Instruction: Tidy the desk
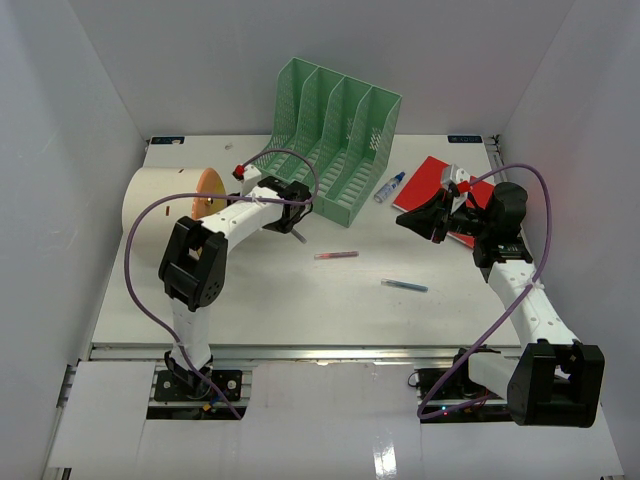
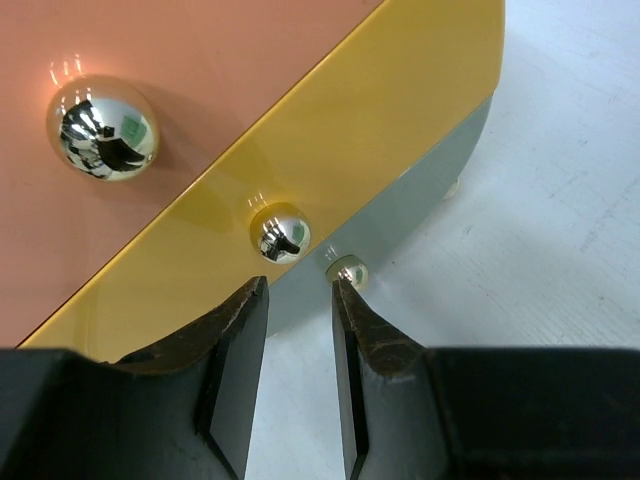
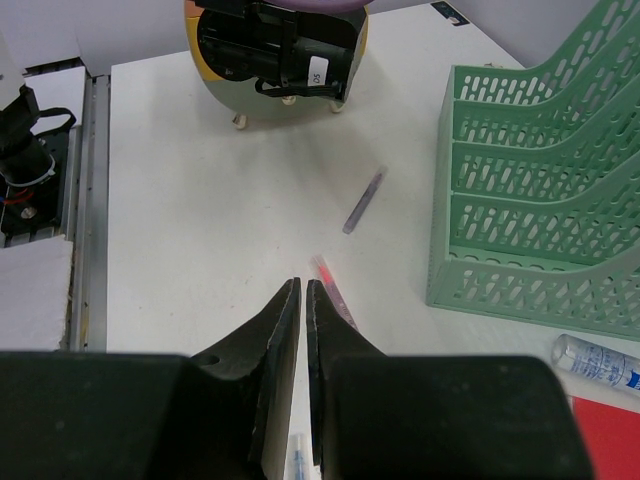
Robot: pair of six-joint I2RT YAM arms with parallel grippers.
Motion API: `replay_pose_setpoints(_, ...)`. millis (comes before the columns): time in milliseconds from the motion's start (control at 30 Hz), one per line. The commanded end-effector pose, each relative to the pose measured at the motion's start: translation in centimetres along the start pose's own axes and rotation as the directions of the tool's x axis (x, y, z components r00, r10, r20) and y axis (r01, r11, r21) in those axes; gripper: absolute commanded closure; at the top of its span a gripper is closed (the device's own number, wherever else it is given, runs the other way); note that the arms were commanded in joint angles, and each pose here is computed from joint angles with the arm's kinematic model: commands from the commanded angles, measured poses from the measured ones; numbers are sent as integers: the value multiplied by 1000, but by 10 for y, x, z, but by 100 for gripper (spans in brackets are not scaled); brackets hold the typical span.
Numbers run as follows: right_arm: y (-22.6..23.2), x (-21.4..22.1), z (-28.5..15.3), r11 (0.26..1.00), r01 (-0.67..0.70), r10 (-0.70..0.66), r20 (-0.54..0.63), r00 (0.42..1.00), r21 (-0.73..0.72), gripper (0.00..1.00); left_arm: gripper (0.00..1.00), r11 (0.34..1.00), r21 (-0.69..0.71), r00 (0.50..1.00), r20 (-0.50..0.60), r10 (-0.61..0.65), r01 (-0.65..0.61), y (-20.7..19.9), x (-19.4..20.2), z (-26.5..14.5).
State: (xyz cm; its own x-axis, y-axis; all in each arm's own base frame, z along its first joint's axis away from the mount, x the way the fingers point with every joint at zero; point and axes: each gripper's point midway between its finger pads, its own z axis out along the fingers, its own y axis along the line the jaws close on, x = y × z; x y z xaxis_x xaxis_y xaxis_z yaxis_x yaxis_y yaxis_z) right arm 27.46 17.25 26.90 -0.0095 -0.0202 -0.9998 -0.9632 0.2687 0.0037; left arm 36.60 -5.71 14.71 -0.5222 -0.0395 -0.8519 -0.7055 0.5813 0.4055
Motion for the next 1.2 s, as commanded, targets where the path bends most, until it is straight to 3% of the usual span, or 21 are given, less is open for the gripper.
replay_pose_setpoints(0,1,-1,-1,1000,20,-19,7,1000,-18,88,54,999,-23,997,60,-47,48,15,-24,-2)
replay_pose_setpoints(267,1,-2,-1,1000,22,-22,8,1000,-17,88,43,997,-62,998,55,-33,36,19,-21,11)
replay_pose_setpoints(533,2,-1,-1,1000,20,-20,7,1000,-20,88,41,996,-91,998,58,-14,19,21,-23,20)
replay_pose_setpoints(1167,-5,-3,-9,1000,21,-21,8,1000,8,88,69,994,-111,997,74,1,7,34,-24,24)
